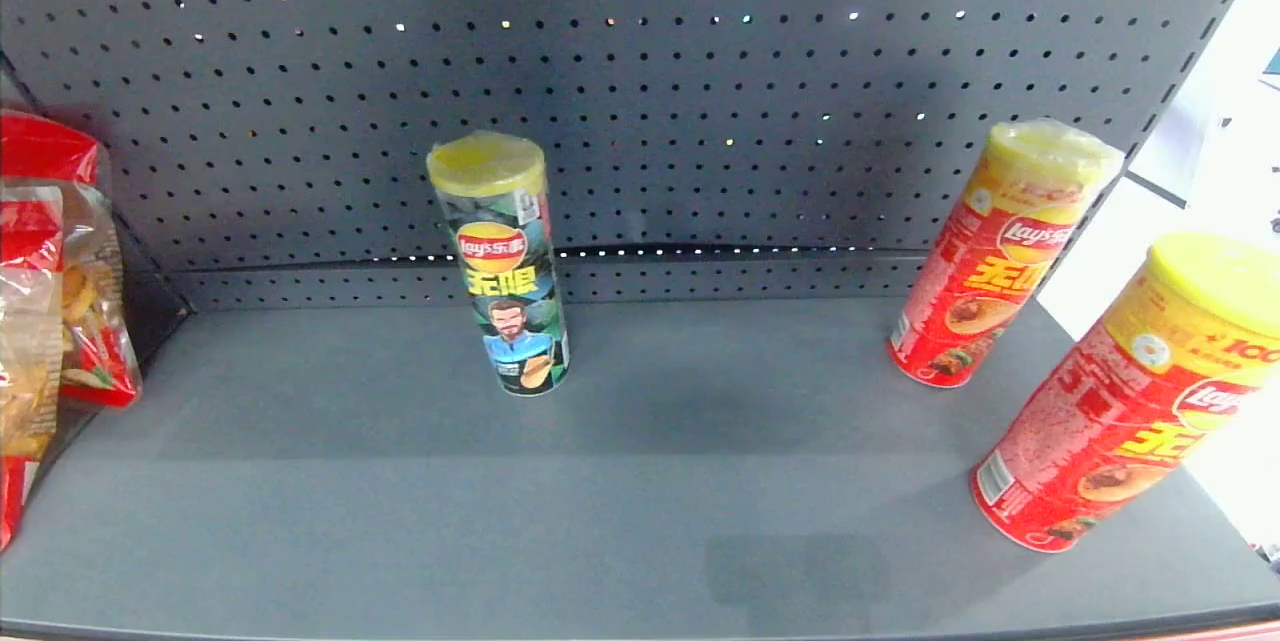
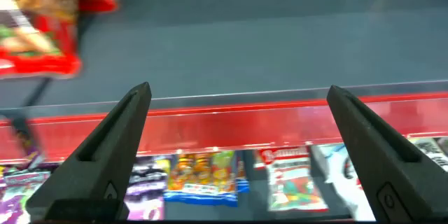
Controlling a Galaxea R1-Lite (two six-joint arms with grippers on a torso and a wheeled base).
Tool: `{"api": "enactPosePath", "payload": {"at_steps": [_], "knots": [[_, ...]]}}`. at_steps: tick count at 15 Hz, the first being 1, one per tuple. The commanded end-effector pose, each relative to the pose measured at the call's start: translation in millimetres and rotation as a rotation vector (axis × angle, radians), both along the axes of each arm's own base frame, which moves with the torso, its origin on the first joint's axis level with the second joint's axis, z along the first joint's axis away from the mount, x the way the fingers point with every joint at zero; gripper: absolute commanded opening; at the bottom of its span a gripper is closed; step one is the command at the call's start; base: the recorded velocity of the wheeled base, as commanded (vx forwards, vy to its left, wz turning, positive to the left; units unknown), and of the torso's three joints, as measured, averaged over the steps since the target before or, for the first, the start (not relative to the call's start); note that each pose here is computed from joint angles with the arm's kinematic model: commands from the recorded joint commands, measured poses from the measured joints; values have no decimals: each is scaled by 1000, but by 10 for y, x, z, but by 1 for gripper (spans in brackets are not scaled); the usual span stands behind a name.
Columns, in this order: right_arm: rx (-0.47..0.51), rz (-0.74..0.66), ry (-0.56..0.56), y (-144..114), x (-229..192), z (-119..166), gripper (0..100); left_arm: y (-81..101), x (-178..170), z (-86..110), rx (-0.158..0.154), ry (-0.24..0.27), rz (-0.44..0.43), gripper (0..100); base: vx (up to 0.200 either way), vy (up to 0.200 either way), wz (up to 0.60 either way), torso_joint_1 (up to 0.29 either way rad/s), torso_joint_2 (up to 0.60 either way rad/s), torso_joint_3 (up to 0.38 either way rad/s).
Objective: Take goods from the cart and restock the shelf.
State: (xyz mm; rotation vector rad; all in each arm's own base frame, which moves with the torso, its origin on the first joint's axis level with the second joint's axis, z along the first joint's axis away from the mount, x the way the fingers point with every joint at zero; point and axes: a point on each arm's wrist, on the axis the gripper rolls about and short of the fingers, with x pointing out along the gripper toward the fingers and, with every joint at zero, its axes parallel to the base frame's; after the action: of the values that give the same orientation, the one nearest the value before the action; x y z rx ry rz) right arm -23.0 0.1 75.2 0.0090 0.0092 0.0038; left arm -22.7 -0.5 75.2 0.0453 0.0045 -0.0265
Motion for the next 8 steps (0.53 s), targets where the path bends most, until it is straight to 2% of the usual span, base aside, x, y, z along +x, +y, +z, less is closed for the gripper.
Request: {"api": "enactPosePath", "payload": {"at_steps": [1, 8], "knots": [[-1, 1, 2, 0, 1, 0, 100, 0, 0, 0, -1, 0, 0, 100, 0, -200, 0, 7, 2, -2], [-1, 1, 2, 0, 1, 0, 100, 1, 0, 0, -15, 0, 3, 100, 0, -200, 0, 4, 3, 1]]}}
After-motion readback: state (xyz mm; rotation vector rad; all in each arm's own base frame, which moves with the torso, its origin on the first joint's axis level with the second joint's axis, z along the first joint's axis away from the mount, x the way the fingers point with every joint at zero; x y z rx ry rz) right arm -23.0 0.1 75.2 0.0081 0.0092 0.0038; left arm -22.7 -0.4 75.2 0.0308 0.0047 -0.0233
